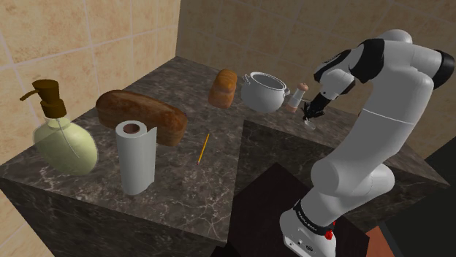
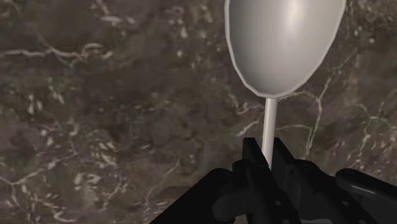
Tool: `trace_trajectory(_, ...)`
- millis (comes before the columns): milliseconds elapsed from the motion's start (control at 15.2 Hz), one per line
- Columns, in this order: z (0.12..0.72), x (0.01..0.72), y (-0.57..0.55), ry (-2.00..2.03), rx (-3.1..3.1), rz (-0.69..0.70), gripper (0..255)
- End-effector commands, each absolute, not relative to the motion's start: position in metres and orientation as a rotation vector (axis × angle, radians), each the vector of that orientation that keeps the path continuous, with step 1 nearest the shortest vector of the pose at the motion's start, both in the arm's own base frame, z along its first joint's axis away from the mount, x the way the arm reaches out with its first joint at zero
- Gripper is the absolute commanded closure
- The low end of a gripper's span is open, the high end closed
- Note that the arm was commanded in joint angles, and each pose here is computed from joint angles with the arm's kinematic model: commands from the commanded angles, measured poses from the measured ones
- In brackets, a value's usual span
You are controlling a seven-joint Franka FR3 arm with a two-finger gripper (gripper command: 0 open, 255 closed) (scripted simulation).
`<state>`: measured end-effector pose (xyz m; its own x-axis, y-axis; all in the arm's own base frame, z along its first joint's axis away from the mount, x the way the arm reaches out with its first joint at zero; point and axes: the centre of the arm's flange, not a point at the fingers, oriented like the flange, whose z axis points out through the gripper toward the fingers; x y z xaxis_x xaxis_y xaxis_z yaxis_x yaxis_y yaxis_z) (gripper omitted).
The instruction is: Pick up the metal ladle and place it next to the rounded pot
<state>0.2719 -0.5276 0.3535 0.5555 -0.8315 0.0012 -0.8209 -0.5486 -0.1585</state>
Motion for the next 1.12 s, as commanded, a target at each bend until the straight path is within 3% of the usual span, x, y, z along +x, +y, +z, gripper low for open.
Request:
trace_trajectory(0, 0.348, 0.270, -0.528, 1.414, -2.646, -0.115, 255)
trace_trajectory(396, 0.348, 0.270, -0.528, 1.414, -2.646, -0.115, 255)
trace_trajectory(462, 0.348, 0.270, -0.528, 1.414, -2.646, -0.115, 0)
trace_trajectory(792, 0.348, 0.270, -0.528, 1.414, -2.646, -0.115, 0)
trace_trajectory(1056, 0.398, 0.264, -0.532, 1.414, -2.646, -0.115, 0)
